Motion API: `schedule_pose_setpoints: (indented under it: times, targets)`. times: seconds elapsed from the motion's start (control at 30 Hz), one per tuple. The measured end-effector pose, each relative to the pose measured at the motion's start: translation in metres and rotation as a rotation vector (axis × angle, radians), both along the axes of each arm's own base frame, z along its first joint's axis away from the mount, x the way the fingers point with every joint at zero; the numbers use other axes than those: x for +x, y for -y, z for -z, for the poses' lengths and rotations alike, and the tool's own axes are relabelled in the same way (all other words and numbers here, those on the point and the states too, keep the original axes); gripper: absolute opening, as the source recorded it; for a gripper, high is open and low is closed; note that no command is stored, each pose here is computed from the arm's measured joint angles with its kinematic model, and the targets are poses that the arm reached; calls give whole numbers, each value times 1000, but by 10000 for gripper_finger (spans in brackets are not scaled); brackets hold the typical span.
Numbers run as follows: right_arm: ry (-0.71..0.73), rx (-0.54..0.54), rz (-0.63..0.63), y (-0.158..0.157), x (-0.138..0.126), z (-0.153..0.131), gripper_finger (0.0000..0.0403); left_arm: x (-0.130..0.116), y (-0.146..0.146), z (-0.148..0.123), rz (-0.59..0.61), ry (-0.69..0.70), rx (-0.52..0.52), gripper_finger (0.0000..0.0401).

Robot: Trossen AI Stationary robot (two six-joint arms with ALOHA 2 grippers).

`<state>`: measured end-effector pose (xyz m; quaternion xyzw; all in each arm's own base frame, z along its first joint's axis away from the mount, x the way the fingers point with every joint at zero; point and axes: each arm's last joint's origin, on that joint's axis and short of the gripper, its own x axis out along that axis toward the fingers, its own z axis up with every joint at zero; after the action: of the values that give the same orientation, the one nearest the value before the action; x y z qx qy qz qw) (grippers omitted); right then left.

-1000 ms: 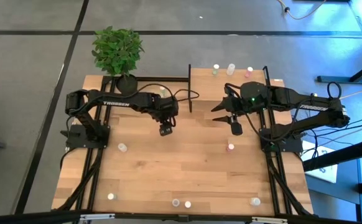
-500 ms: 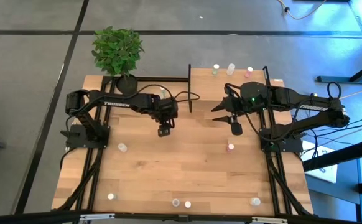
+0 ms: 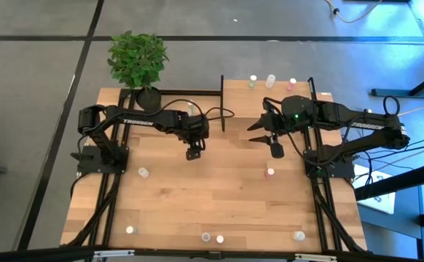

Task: Pick and place medicine bottles onto shelf by color
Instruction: Put the middle transparent pill bottle on the shelf

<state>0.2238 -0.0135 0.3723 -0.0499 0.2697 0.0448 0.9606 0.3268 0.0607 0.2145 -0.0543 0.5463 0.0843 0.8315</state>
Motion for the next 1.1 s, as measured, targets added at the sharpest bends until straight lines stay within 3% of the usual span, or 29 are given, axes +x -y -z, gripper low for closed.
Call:
schedule_pose_setpoints:
  times: [0.43, 1.1]
  targets:
    - [0, 0, 0, 0, 0, 0, 174, 12, -1, 30, 0, -67, -4, 296]
    - [0, 0, 0, 0, 0, 0, 174, 14, 4, 34, -16, -94, 75, 296]
